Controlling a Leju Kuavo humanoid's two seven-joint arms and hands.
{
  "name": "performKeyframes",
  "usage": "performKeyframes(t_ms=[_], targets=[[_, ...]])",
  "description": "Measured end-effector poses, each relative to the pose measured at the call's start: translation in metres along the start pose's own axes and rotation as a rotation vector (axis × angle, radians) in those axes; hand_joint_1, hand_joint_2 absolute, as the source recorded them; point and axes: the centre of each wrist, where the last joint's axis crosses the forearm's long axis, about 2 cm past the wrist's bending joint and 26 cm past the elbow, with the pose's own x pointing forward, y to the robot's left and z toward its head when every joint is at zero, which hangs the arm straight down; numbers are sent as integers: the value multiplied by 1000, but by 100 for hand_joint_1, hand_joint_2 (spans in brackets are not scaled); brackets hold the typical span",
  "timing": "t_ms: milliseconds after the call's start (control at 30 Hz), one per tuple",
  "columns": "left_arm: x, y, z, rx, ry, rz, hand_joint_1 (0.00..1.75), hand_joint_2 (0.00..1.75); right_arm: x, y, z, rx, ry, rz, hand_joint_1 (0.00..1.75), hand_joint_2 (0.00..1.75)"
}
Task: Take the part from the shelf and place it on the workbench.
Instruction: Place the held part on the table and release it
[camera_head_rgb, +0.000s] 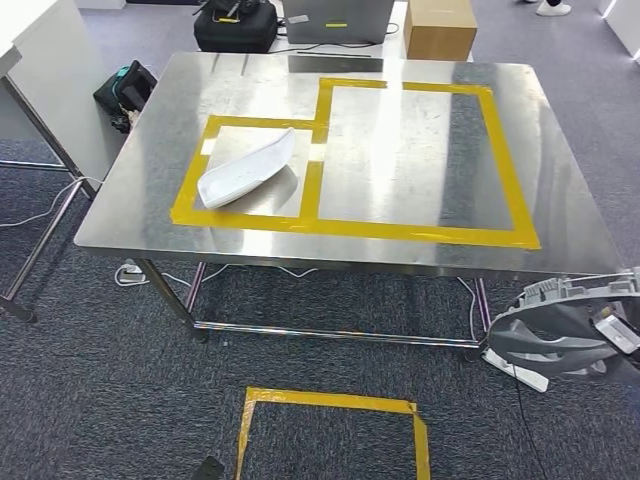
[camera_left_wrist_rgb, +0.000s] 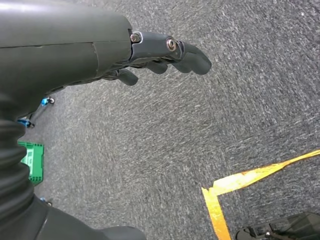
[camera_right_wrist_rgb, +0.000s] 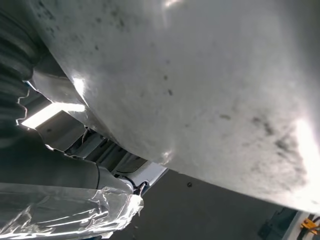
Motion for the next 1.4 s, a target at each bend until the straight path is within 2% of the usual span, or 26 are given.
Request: performKeyframes(t_ms=[667,1033,1400], targets=[[2,1,-1,-5,-6,-9,0,175,4,1,-12,-35,-4,-13,175,175],[3,2,-1,-7,-14,-29,0,175,-14,9,-38,-98,25,31,175,175],[4,2,-1,-8,-15,-30,0,175,-28,17,-52,-116,28,55,175,175]])
